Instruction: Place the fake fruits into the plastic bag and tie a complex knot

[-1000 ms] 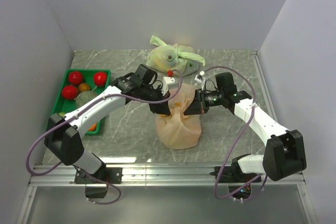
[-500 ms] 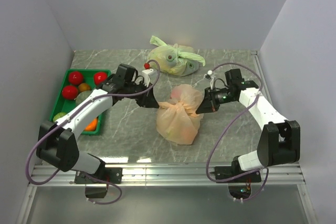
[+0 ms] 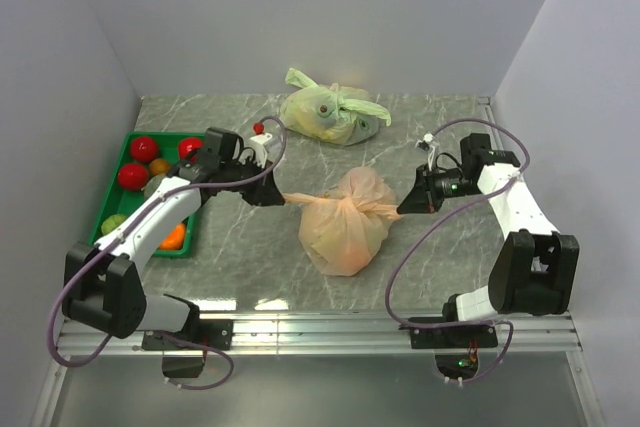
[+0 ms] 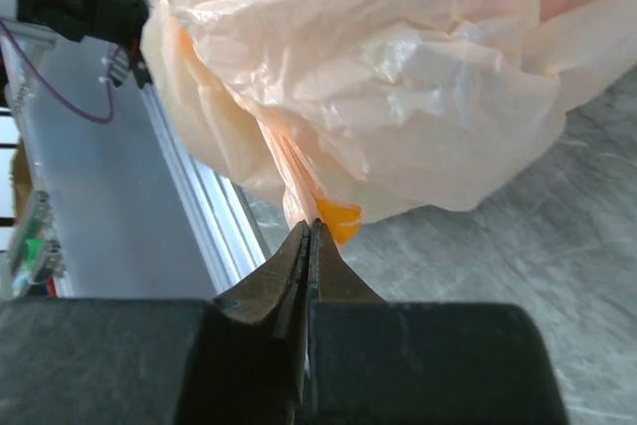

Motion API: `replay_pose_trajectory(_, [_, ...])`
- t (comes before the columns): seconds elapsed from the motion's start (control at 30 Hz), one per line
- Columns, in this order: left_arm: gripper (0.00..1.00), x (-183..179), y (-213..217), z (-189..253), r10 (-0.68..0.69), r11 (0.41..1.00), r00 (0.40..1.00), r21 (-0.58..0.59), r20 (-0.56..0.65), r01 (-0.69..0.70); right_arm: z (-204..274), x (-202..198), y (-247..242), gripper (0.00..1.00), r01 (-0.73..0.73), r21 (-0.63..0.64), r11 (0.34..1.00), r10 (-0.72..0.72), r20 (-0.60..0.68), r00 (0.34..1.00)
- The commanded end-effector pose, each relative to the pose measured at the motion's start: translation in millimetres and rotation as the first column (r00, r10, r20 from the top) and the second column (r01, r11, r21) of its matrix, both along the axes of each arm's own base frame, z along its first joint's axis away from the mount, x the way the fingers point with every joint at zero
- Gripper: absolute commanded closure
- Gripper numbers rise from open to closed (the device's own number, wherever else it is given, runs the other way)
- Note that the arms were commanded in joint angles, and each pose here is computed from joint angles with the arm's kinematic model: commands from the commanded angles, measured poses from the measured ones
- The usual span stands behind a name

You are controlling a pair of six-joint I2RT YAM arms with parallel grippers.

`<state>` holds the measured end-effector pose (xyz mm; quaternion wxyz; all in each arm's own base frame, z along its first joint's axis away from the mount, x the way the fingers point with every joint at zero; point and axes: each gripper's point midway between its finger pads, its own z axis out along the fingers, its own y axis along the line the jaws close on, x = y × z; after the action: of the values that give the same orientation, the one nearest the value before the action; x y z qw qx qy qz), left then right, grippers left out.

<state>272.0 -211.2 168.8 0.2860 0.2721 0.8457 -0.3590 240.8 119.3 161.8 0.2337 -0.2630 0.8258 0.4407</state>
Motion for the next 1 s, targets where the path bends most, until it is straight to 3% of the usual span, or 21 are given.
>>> replay_pose_trajectory(0.0, [1.0,18,72,-25,0.212,0.949,0.975,0.226,0.064,-0.221,-38,-1,-55,1.0,0.044,-0.265,0.963,-0.039,0.026,0.999])
replay_pose_trajectory(0.37, [1.0,19,105,-53,0.227,0.917,0.972,0.322,0.068,-0.236,-85,1,-89,1.0,0.084,-0.398,0.914,-0.073,0.042,0.996])
replay_pose_trajectory(0.43, [1.0,11,91,-51,0.15,0.952,0.988,0.264,0.04,-0.155,-84,1,-88,1.0,0.082,-0.392,0.916,-0.073,0.039,0.997])
replay_pose_trajectory(0.6, [0.98,-1,48,-16,-0.111,0.985,0.982,0.151,0.15,0.088,-58,-10,-55,1.0,-0.021,-0.268,0.963,0.018,-0.011,1.0])
replay_pose_trajectory(0.67, [0.73,-4,30,-1,-0.191,0.976,0.959,0.143,0.209,0.163,-50,-15,-46,0.8,-0.054,-0.246,0.968,0.046,-0.04,0.998])
replay_pose_trajectory(0.7, [0.64,-4,26,4,-0.207,0.973,0.951,0.147,0.228,0.177,-42,-11,-42,0.57,-0.047,-0.236,0.971,0.042,-0.026,0.999])
replay_pose_trajectory(0.73, [0.46,-4,23,8,-0.22,0.971,0.945,0.152,0.242,0.187,-40,-9,-42,0.45,-0.033,-0.243,0.97,0.03,-0.017,0.999])
replay_pose_trajectory(0.8, [0.33,-3,18,19,-0.253,0.962,0.924,0.172,0.286,0.21,-32,0,-44,0.24,0.005,-0.285,0.959,0.008,0.045,0.999])
replay_pose_trajectory(0.83, [0.25,-2,18,22,-0.259,0.961,0.919,0.179,0.297,0.213,-31,2,-45,0.23,0.01,-0.301,0.953,0.009,0.061,0.998])
replay_pose_trajectory(0.93, [0.15,-4,21,31,-0.312,0.944,0.889,0.213,0.334,0.251,-28,9,-47,0.21,0.031,-0.379,0.925,0.019,0.128,0.992])
replay_pose_trajectory(0.97, [0.01,-4,23,31,-0.343,0.933,0.871,0.238,0.351,0.271,-28,12,-47,0.22,0.034,-0.398,0.917,0.03,0.152,0.988])
